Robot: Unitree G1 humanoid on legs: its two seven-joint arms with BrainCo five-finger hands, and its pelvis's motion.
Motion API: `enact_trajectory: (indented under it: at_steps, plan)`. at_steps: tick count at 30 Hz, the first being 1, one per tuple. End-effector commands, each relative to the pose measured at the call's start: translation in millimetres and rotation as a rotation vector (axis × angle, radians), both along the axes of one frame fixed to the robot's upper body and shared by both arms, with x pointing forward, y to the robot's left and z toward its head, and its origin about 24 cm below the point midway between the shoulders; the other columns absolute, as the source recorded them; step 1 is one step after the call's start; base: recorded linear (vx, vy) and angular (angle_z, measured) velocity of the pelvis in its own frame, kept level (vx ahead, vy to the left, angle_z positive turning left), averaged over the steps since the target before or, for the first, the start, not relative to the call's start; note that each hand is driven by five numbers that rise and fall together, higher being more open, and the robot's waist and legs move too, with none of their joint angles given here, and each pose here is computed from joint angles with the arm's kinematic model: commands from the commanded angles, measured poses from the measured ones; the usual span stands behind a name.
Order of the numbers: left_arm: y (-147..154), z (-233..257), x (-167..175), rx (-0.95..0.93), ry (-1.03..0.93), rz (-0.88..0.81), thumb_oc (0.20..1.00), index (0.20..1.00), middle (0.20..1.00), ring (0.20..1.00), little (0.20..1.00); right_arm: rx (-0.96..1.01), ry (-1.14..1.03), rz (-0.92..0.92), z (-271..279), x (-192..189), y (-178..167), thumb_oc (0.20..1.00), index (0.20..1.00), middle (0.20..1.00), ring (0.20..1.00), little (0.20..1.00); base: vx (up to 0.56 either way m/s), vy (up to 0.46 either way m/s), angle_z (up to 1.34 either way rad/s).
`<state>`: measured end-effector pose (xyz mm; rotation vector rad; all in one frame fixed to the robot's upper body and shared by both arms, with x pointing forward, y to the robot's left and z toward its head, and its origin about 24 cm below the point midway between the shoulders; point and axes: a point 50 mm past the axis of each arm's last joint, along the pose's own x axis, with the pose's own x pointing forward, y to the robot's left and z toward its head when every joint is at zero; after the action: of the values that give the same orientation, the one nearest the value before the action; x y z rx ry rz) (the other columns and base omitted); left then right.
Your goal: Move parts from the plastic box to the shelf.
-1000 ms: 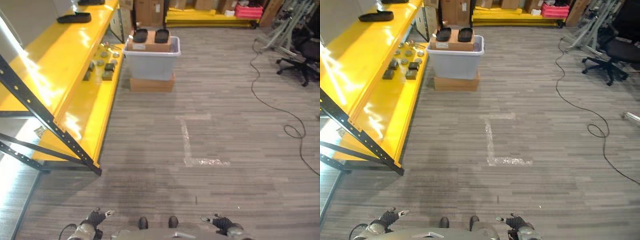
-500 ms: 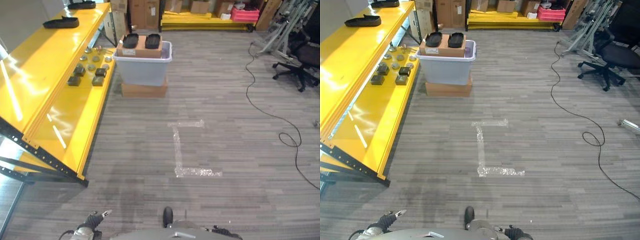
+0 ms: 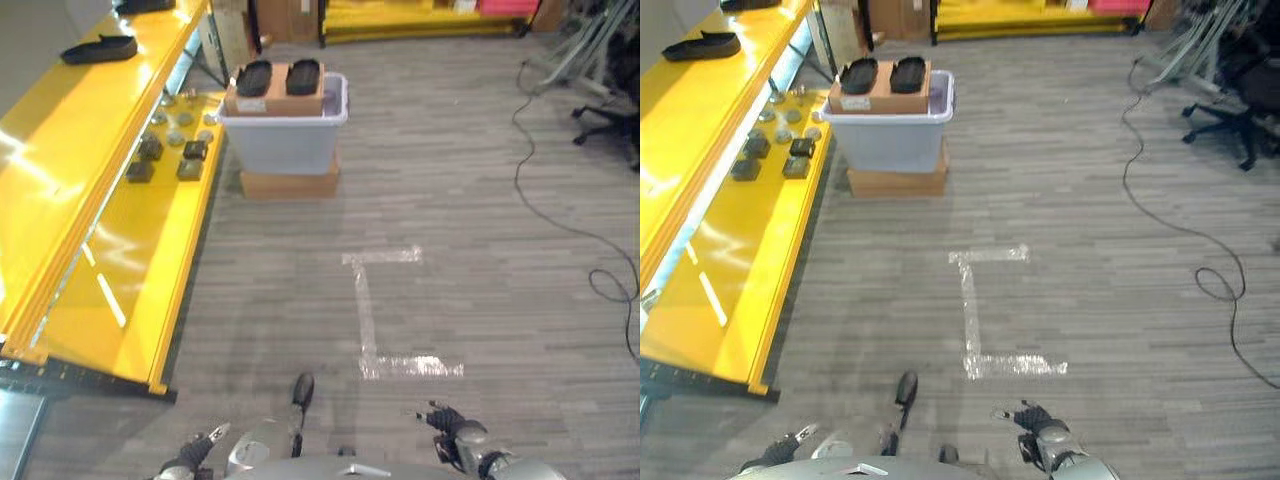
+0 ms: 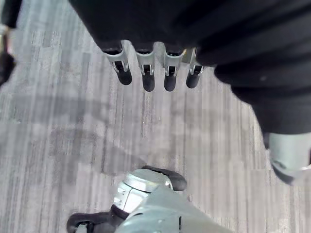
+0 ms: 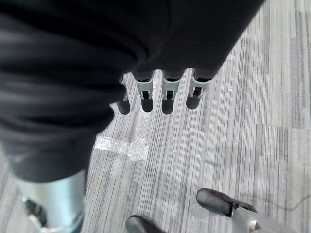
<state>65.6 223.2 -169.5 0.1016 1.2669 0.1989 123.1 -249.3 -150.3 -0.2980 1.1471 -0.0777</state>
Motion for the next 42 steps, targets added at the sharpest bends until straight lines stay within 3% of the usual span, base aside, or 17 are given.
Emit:
enact_trajectory:
  at_steps: [1, 3, 13, 20, 29, 32, 37, 42]
  plan:
    - [15.7, 4.1, 6.9, 0.06, 0.021, -0.068, 1.0, 1.0, 1.0, 1.0, 1.0, 0.043, -0.028, 0.011, -1.7, 4.9, 14.6, 1.0, 1.0, 1.0, 1.0, 1.0, 0.22, 0.137, -0.43]
    - [22.5, 8.4, 19.7, 0.105, -0.009, -0.097, 1.0, 1.0, 1.0, 1.0, 1.0, 0.067, -0.044, 0.049, -2.0, 10.6, 25.7, 1.0, 1.0, 1.0, 1.0, 1.0, 0.25, 0.22, -0.42]
    - [20.0, 24.8, 76.6, 0.141, -0.184, -0.171, 1.0, 1.0, 1.0, 1.0, 1.0, 0.017, -0.046, 0.069, -0.4, 10.8, 19.5, 1.0, 1.0, 1.0, 1.0, 1.0, 0.3, -0.006, 0.11]
    - [4.3, 13.2, 54.8, 0.096, -0.106, -0.194, 1.0, 1.0, 1.0, 1.0, 1.0, -0.011, 0.056, 0.069, -7.7, -16.7, 11.7, 1.0, 1.0, 1.0, 1.0, 1.0, 0.37, -0.251, 0.42]
    - [-0.7, 10.3, 48.7, 0.068, -0.095, -0.156, 1.0, 1.0, 1.0, 1.0, 1.0, -0.067, 0.002, 0.09, 2.9, 3.5, -5.0, 1.0, 1.0, 1.0, 1.0, 1.0, 0.26, -0.134, 0.1]
    - [1.3, 6.3, 32.1, 0.084, -0.036, -0.201, 1.0, 1.0, 1.0, 1.0, 1.0, -0.103, -0.019, 0.111, 7.8, 10.7, -12.7, 1.0, 1.0, 1.0, 1.0, 1.0, 0.36, 0.007, 0.1]
    - [11.3, 3.8, 10.8, 0.108, 0.04, -0.204, 1.0, 1.0, 1.0, 1.0, 1.0, -0.107, -0.045, 0.203, 9.5, 25.3, -0.5, 1.0, 1.0, 1.0, 1.0, 1.0, 0.29, 0.088, -0.54]
    - [29.2, 10.0, 19.1, 0.167, 0.013, -0.154, 1.0, 1.0, 1.0, 1.0, 1.0, -0.022, -0.125, 0.155, 11.3, 41.1, 20.8, 1.0, 1.0, 1.0, 1.0, 1.0, 0.17, 0.144, -0.46]
